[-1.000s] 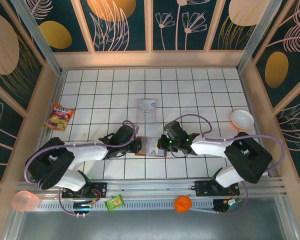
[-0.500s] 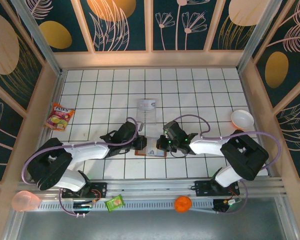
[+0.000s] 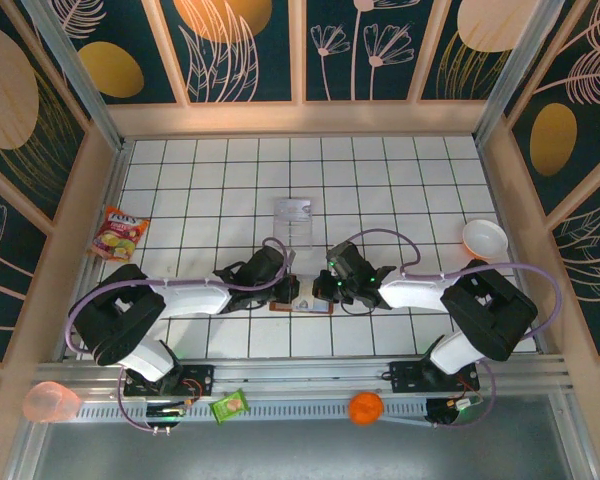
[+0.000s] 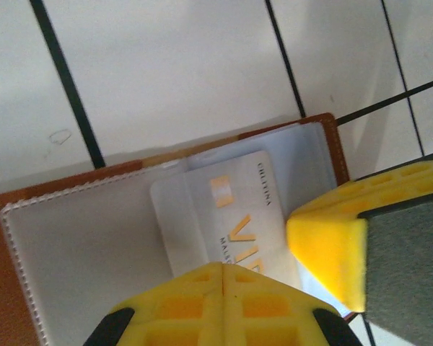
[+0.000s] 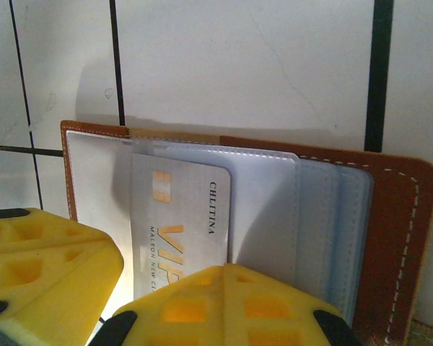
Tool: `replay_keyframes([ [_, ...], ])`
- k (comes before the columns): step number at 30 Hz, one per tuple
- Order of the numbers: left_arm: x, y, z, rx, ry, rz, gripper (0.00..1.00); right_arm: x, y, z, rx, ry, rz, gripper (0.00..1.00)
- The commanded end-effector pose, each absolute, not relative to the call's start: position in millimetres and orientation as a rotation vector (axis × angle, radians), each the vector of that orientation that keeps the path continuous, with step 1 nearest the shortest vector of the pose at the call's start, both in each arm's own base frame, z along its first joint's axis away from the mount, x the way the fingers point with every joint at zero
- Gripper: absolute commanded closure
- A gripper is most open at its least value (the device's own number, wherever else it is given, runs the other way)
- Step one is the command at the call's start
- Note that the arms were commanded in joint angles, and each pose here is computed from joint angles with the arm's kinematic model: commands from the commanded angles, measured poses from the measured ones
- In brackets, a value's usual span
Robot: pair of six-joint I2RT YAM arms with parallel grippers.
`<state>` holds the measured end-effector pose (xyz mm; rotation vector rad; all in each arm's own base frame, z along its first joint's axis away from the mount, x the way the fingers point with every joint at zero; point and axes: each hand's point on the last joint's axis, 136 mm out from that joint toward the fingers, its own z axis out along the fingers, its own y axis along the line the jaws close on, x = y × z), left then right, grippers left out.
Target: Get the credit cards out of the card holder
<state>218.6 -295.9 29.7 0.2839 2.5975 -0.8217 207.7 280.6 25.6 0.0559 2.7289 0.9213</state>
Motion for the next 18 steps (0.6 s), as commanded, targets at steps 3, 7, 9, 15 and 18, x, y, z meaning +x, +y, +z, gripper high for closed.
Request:
replay_keyframes([
  [3, 214.0, -291.5, 20.6, 0.271, 2.622, -0.813, 1.0, 208.9, 282.0, 28.7, 0.03, 2.711, 0.947, 0.92],
  [7, 211.9, -282.4, 14.7, 0.249, 2.634, -0.776, 1.0, 209.5, 282.0, 32.3, 0.026, 2.702, 0.961, 0.8],
  [9, 209.2, -279.3, 10.8, 0.238, 2.649, -0.781, 1.0, 209.0, 282.5, 33.8, 0.031, 2.697, 0.989, 0.74],
  [15, 202.0, -274.5, 3.8, 0.218, 2.673, -0.817, 1.0, 205.8, 288.3, 32.6, 0.019, 2.7, 1.061, 0.71],
  [18, 201.8, -274.7, 4.4, 0.216, 2.67, -0.827, 1.0, 205.4, 290.4, 30.2, 0.016, 2.705, 1.077, 0.71],
])
